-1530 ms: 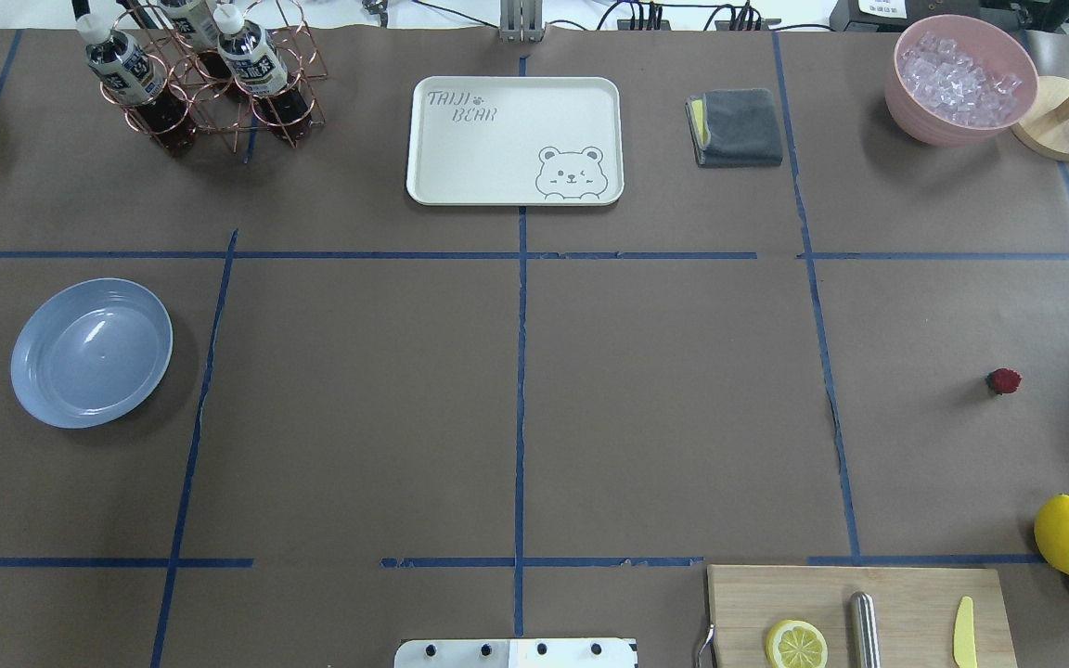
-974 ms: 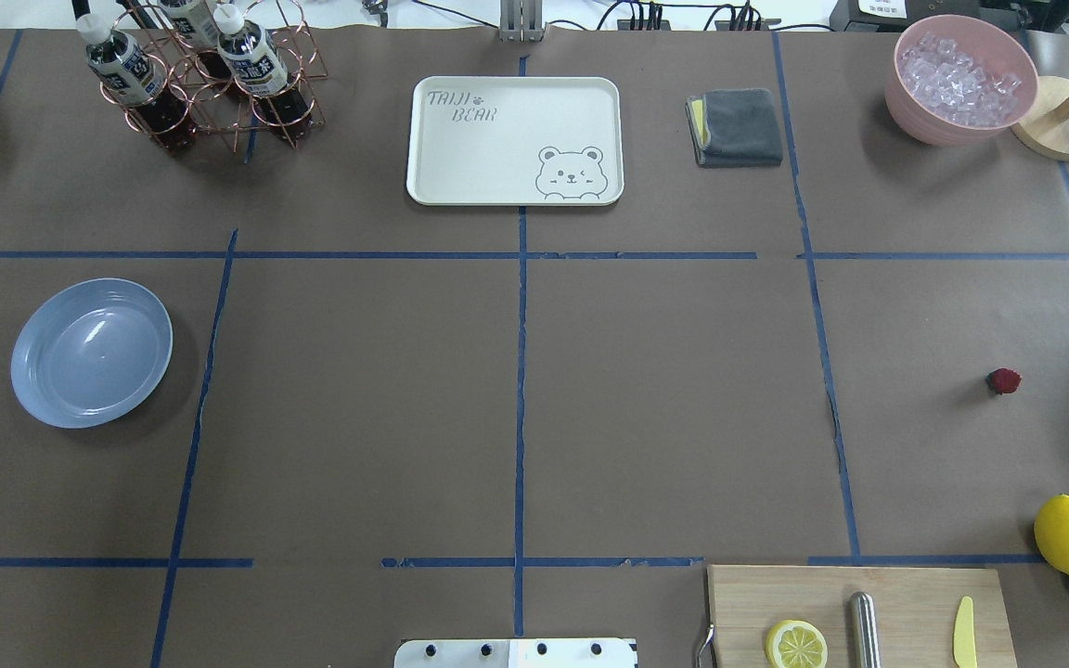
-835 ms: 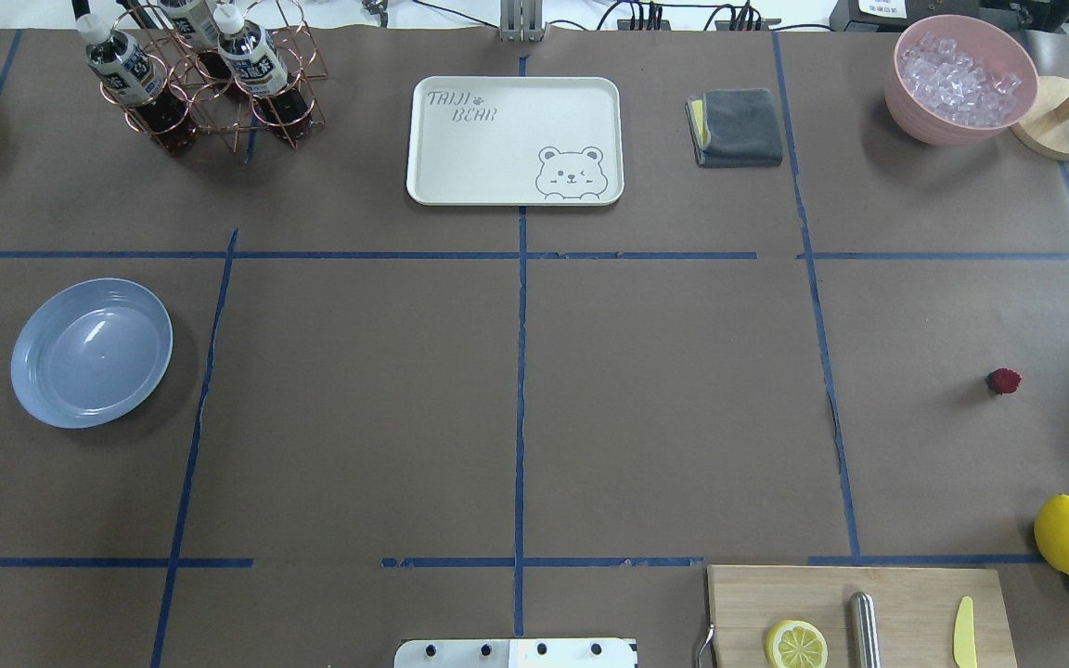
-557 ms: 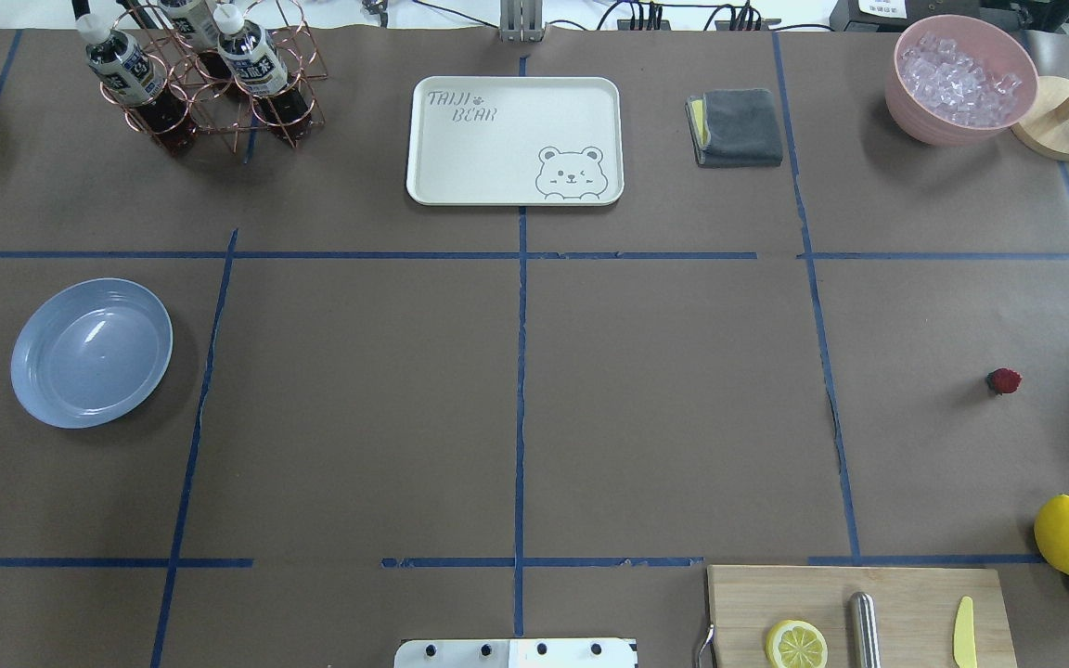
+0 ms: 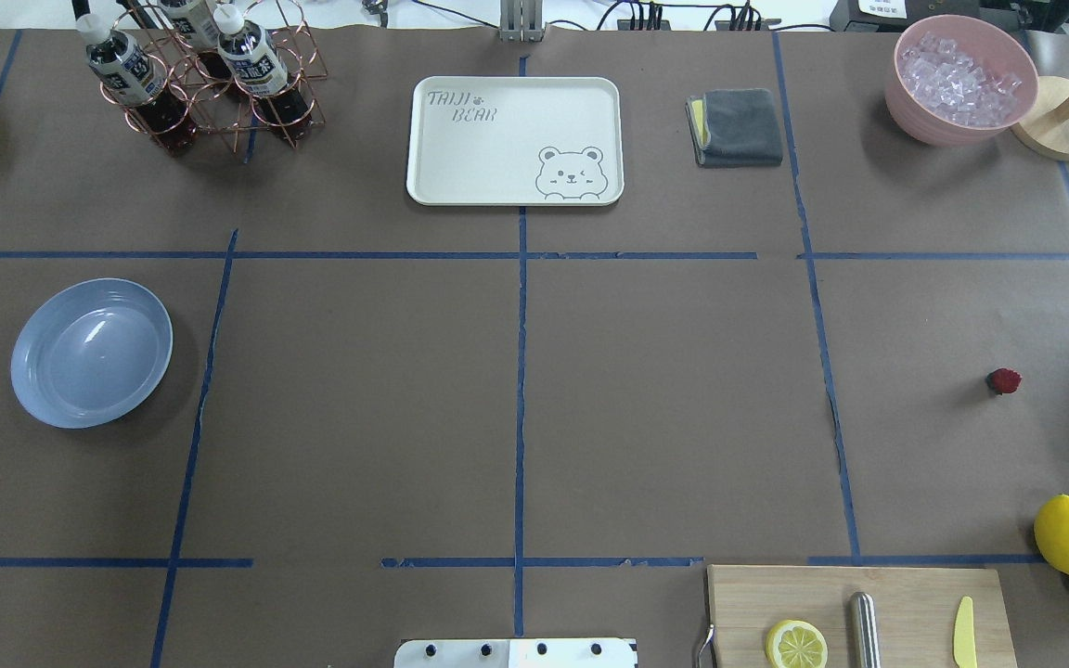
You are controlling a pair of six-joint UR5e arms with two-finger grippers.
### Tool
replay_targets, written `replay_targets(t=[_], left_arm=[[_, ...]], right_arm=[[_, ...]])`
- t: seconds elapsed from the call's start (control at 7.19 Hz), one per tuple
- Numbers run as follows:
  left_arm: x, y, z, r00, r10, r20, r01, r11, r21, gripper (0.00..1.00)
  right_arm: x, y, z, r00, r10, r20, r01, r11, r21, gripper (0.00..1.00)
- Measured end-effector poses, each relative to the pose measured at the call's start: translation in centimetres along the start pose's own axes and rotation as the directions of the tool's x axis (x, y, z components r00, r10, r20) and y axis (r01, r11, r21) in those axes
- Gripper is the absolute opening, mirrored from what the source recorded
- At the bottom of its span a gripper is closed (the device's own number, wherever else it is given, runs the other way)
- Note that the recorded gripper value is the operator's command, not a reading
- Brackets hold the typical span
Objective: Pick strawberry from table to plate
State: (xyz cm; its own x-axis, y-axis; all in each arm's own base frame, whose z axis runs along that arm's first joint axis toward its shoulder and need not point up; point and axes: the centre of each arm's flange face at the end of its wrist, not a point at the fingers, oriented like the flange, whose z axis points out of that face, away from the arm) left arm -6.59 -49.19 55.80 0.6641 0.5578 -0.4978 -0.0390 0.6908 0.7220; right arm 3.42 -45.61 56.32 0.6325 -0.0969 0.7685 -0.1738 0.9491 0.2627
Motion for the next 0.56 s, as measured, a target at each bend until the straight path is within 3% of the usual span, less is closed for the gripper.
replay_targets(t=[0.28, 0.56], left_arm=[[2.5, 0.0, 2.9, 0.997, -0.053, -0.054, 0.054, 0.998, 0.016, 1.00], [6.2, 2.0, 9.9, 0.974, -0.207, -0.097, 0.200, 0.977, -0.074, 0.95]], right_arm=[[-1.5, -0.4, 0.4, 0.999, -0.038, 0.028, 0.038, 0.999, 0.023, 1.00], [-2.9, -0.3, 1.4, 0.995, -0.088, 0.052, 0.087, 0.996, 0.028, 1.00]])
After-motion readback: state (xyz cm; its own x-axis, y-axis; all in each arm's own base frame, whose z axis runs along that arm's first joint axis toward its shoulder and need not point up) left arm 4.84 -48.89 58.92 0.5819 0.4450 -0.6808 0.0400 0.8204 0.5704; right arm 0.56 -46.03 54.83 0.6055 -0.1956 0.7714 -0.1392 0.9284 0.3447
